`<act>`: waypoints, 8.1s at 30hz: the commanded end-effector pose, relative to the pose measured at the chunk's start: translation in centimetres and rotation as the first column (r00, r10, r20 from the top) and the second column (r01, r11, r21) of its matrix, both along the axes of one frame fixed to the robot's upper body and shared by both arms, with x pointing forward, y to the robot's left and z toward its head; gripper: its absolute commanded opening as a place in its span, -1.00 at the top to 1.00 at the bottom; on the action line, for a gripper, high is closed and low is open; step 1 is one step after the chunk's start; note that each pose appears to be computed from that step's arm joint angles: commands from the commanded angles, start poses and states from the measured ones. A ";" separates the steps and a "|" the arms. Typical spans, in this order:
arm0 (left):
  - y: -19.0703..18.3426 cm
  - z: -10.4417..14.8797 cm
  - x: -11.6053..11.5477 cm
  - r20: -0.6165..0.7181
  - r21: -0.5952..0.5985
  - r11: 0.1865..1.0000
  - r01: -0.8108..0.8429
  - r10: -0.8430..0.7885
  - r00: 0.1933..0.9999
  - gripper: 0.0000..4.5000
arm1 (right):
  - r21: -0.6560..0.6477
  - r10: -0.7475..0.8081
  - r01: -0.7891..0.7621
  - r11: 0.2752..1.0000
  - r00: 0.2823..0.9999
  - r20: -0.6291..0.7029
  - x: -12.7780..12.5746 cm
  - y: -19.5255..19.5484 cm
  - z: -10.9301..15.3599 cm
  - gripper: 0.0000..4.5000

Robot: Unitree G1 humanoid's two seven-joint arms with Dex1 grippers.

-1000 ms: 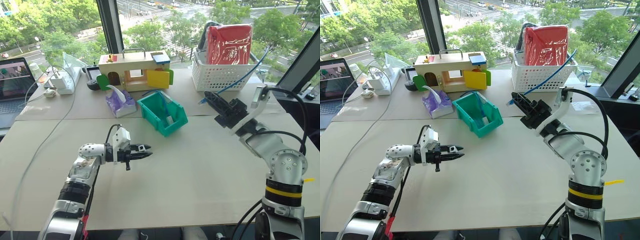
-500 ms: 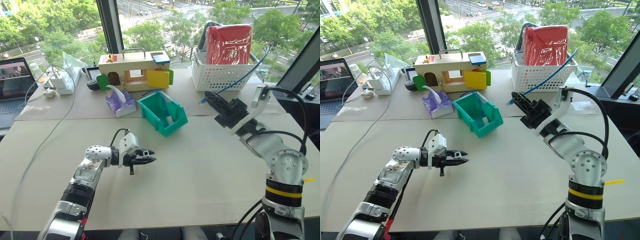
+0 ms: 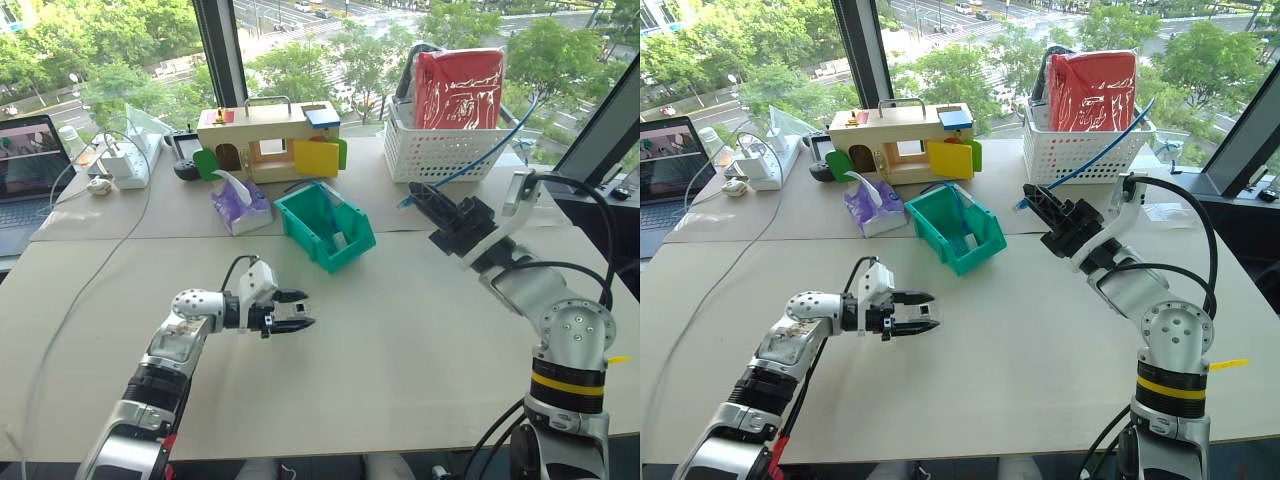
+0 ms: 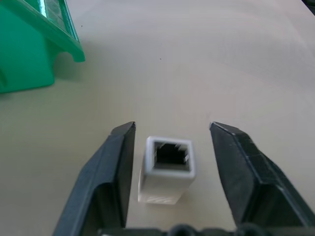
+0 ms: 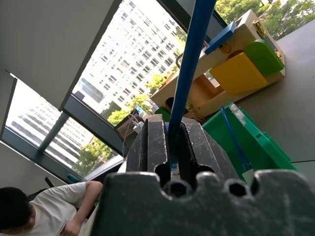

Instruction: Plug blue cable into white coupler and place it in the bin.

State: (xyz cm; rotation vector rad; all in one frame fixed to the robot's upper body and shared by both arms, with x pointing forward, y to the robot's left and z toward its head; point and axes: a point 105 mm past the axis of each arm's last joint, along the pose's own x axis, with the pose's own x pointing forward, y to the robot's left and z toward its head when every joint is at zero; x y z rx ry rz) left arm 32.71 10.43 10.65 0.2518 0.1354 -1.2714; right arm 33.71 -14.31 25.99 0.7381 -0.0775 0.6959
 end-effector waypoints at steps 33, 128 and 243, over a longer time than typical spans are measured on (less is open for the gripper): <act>1.2 5.2 -2.7 -0.125 -0.178 0.846 -0.502 0.486 0.865 -0.99 | 0.032 0.070 -0.072 0.997 0.996 0.061 0.1 1.3 1.2 1.00; 0.4 1.9 1.7 0.040 0.175 0.910 0.375 -0.387 0.921 -1.00 | 0.007 -0.083 0.083 0.997 0.993 0.084 -2.1 -0.6 2.1 1.00; -7.9 -0.9 -1.7 -0.177 0.345 0.938 -0.013 0.078 0.981 0.71 | -0.189 -0.170 0.106 0.976 0.917 -0.361 -4.5 7.2 -12.1 1.00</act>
